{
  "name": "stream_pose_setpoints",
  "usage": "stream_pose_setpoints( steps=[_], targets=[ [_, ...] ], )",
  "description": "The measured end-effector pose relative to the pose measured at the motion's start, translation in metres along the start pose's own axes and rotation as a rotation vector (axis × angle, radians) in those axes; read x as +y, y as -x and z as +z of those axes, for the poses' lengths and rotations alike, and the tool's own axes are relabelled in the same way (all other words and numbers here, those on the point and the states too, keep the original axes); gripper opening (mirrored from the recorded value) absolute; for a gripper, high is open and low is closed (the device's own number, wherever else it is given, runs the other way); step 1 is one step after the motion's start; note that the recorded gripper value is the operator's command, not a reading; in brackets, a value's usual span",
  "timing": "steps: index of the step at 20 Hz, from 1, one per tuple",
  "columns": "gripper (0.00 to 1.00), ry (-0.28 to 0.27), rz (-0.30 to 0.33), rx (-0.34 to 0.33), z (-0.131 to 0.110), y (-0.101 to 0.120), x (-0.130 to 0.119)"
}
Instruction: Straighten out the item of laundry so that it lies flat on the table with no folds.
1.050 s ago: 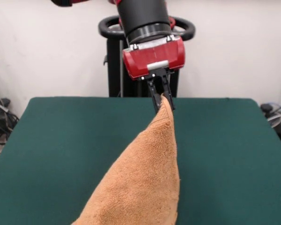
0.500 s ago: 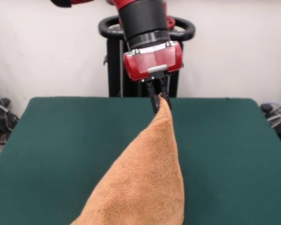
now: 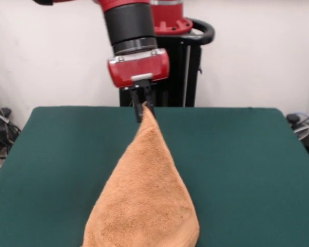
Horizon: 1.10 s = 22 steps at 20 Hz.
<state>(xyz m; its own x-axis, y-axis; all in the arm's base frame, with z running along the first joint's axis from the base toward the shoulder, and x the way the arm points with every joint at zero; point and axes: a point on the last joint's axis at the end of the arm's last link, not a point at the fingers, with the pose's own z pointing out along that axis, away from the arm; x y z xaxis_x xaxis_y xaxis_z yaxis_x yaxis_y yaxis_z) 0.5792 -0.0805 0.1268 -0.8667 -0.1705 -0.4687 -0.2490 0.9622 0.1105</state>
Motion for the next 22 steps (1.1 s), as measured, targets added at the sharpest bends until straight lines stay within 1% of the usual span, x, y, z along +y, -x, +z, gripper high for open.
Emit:
stream_pose_setpoints(
  steps=[3, 5, 6, 7, 9, 10, 14, 17, 22],
  targets=[
    [0.0, -0.005, 0.005, 0.029, -0.002, -0.015, -0.014],
    [0.0, -0.004, 0.001, 0.042, -0.001, -0.022, -0.017],
    [0.0, -0.002, -0.002, 0.048, 0.0, -0.025, -0.018],
    [0.0, 0.005, -0.013, 0.069, 0.002, -0.034, -0.019],
    [0.0, 0.011, -0.024, 0.084, 0.005, -0.04, -0.018],
    [0.0, 0.017, -0.038, 0.103, 0.007, -0.046, -0.016],
    [0.0, 0.024, -0.057, 0.14, 0.008, -0.056, -0.016],
    [0.0, 0.029, -0.051, 0.169, 0.005, -0.064, -0.02],
    [0.0, 0.043, -0.034, 0.239, -0.006, -0.083, -0.026]
  ],
)
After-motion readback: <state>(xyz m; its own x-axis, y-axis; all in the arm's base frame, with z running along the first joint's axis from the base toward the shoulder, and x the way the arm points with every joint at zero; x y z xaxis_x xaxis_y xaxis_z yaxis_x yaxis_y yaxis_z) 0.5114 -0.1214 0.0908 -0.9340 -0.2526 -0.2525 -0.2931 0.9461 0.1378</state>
